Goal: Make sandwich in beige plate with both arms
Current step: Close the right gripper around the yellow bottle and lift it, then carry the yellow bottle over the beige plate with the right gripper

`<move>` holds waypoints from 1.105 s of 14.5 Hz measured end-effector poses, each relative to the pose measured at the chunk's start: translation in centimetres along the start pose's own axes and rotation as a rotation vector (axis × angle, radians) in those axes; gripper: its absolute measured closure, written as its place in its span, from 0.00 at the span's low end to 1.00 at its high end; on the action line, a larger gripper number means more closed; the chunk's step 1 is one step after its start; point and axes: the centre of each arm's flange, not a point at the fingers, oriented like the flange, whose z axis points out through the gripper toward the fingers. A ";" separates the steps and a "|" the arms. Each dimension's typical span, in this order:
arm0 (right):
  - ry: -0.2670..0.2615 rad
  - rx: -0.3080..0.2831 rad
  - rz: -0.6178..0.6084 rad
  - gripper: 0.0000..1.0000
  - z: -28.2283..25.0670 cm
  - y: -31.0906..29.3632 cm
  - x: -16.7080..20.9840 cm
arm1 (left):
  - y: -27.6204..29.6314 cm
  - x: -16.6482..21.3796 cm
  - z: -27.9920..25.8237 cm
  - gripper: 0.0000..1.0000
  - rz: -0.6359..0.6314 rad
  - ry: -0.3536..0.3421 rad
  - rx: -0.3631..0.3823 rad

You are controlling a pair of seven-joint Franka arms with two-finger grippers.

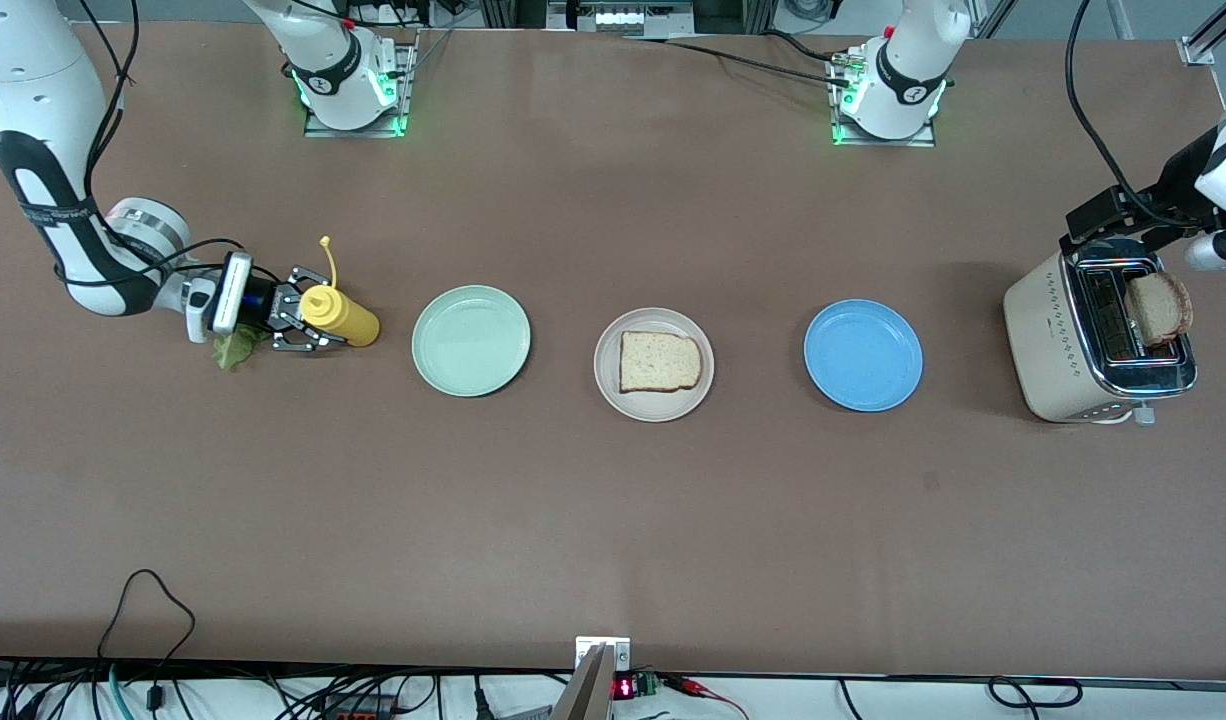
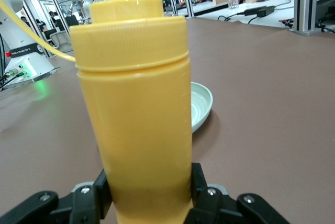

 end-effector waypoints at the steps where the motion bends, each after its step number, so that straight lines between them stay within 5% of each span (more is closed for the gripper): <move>1: -0.017 -0.001 0.004 0.39 0.4 0.4 1.3 | 0.0 0.0 0.0 0.00 0.001 0.000 0.000; 7: -0.108 -0.047 0.030 0.39 2.3 1.2 8.6 | 0.7 0.0 -0.1 0.00 0.016 0.001 0.001; 16: -0.313 -0.162 0.094 0.39 11.6 -0.5 17.3 | 0.7 0.1 -0.3 0.00 0.014 0.015 0.000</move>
